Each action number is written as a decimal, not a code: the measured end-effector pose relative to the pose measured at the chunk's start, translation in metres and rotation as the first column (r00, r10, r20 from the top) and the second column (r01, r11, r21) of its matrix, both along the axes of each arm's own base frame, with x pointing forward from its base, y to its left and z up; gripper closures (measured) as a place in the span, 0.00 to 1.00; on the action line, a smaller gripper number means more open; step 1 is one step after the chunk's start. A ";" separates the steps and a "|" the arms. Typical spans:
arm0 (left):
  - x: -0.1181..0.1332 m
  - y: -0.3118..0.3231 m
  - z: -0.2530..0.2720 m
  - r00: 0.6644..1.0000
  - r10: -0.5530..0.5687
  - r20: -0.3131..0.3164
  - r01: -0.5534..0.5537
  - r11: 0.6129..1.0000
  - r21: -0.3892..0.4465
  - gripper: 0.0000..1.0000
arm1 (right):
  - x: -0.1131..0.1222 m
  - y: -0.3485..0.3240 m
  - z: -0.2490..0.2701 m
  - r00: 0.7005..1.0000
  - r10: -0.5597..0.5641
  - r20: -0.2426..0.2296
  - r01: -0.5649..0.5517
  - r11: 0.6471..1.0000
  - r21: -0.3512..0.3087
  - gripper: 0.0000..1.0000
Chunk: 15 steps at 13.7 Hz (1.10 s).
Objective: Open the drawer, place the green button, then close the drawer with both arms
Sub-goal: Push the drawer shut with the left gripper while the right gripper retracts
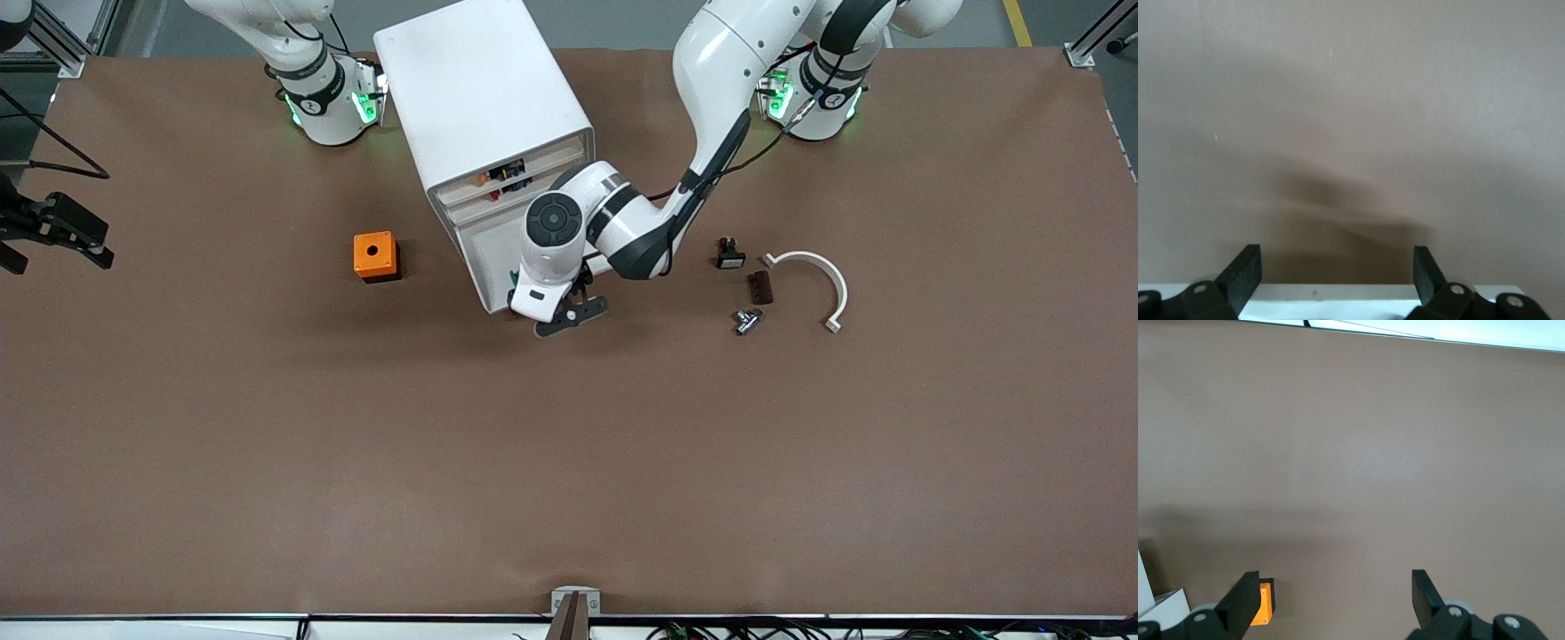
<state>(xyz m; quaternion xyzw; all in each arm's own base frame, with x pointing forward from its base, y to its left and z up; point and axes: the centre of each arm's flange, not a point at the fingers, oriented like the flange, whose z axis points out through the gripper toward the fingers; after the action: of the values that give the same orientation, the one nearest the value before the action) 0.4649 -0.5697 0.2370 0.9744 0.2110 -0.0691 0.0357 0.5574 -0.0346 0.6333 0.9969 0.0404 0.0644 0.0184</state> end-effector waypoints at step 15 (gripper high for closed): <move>-0.068 -0.036 -0.017 0.948 0.120 -0.294 -0.157 0.982 -0.107 0.00 | 0.004 -0.006 0.001 0.999 -0.009 0.034 0.009 1.000 -0.001 0.00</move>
<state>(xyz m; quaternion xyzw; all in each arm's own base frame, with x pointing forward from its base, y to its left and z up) 0.3965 -0.6059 0.2204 0.9325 0.2770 -0.2201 0.0727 0.5617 -0.0407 0.6345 0.9959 0.0355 0.0811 0.0202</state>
